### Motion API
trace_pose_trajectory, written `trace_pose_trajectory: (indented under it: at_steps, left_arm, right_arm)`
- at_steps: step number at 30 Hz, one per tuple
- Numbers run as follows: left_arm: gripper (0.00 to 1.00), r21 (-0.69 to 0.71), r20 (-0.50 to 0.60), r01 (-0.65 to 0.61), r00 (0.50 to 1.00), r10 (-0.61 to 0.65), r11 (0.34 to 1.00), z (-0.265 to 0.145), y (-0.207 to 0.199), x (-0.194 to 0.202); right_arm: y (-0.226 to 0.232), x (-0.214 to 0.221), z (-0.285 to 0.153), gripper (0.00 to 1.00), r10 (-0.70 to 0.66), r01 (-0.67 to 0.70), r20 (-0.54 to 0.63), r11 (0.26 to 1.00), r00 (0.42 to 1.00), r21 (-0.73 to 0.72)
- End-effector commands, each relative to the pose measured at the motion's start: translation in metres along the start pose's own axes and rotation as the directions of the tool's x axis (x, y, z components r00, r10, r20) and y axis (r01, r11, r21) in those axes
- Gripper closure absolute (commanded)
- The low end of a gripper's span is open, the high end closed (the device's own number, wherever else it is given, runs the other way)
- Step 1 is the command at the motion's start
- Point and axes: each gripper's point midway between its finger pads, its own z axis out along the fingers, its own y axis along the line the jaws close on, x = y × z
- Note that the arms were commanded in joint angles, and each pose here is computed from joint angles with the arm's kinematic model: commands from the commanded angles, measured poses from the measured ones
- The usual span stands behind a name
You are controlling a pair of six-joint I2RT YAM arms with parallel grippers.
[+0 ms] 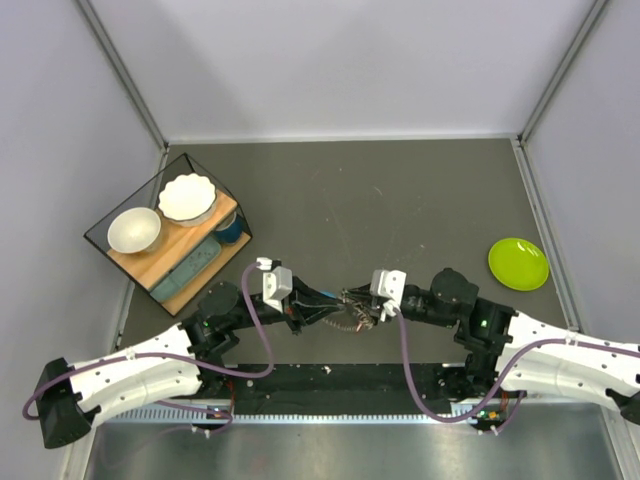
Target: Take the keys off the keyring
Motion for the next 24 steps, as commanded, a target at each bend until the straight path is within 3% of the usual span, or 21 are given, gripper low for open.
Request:
trace_pose_trajectory:
  at_steps: [1, 7, 21, 24]
  left_arm:
    - [1.00, 0.003, 0.138, -0.068, 0.988, 0.067, 0.998, -0.001, -0.005, -0.037]
    - [1.00, -0.113, 0.153, -0.078, 0.984, 0.095, 0.990, -0.006, 0.015, -0.039]
    - [1.00, -0.161, 0.146, -0.079, 0.984, 0.103, 0.984, -0.005, 0.025, -0.039]
    - [1.00, -0.160, 0.139, -0.079, 0.985, 0.102, 0.984, -0.004, 0.025, -0.036]
  right_arm:
    - [0.002, -0.014, 0.005, 1.00, 0.017, -0.016, 0.045, 1.000, 0.999, -0.022]
    - [0.014, -0.012, 0.003, 1.00, 0.024, -0.019, 0.055, 0.997, 0.998, -0.077]
    - [0.014, -0.012, 0.000, 1.00, 0.039, -0.035, 0.045, 0.997, 0.998, -0.074]
    - [0.011, -0.012, -0.001, 0.93, 0.054, -0.052, 0.036, 0.997, 0.998, -0.058]
